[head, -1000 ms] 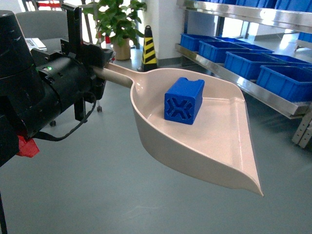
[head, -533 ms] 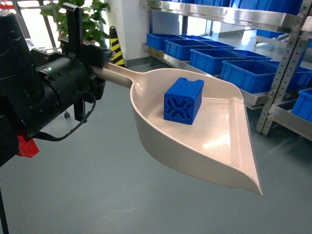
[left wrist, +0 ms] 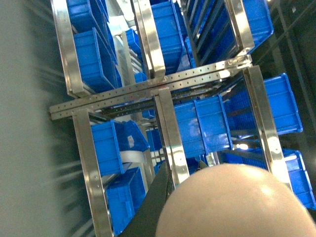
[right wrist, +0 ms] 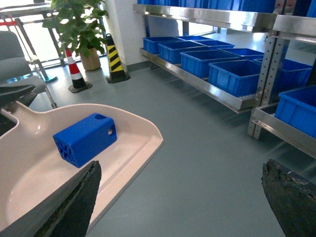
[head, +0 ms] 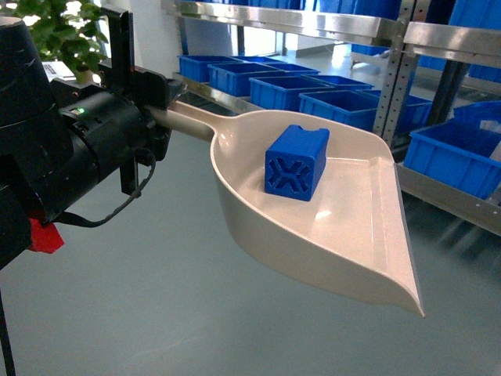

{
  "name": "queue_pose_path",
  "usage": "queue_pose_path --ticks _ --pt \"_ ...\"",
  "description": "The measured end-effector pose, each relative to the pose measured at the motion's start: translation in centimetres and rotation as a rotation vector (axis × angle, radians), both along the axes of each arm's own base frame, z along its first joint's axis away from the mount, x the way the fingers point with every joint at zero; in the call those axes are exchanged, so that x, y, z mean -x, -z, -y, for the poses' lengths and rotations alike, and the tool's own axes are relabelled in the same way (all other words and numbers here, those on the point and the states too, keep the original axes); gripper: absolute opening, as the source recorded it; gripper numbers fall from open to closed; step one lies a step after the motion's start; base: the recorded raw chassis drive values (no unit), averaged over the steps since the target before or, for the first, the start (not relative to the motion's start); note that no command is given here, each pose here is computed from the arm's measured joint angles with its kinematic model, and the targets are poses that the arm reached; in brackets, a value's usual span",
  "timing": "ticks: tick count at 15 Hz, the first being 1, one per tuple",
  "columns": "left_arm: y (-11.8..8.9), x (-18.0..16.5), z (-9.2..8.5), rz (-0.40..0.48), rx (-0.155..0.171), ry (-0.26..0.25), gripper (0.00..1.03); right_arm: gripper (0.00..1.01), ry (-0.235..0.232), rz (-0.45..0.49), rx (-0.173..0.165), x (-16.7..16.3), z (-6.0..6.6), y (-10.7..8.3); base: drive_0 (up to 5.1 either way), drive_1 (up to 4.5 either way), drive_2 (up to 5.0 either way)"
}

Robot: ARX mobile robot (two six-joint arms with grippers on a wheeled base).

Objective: Place part in tray to right shelf

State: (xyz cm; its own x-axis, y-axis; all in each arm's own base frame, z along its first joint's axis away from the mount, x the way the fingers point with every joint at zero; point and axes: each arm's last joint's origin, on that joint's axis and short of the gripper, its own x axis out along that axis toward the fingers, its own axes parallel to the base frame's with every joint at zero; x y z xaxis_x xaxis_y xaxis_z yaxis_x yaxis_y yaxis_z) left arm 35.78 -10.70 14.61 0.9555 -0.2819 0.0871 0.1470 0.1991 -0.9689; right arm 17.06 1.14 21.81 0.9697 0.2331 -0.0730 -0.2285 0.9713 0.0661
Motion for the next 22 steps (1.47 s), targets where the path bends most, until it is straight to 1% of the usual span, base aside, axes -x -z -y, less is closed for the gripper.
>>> queue_pose_path --ticks 15,17,20,22 --pt "0.0 0.0 -0.01 0.0 0.0 -0.001 0.12 0.98 0.0 0.0 0.0 0.0 0.0 0.0 -1.7 -1.67 -1.7" --pt "0.0 0.02 0.08 0.0 0.0 0.005 0.12 0.98 0.0 0.0 0.0 0.0 0.0 0.0 -1.6 -1.59 -1.6" --pt "0.0 -0.04 -0.15 0.0 0.0 -0.007 0.12 0.98 0.0 0.0 0.0 0.0 0.0 0.0 -1.8 -1.85 -1.8" --pt "0.0 -0.02 -0.05 0.0 0.0 -0.001 0.12 0.98 0.0 0.0 0.0 0.0 0.0 0.0 -1.7 -1.68 -1.7"
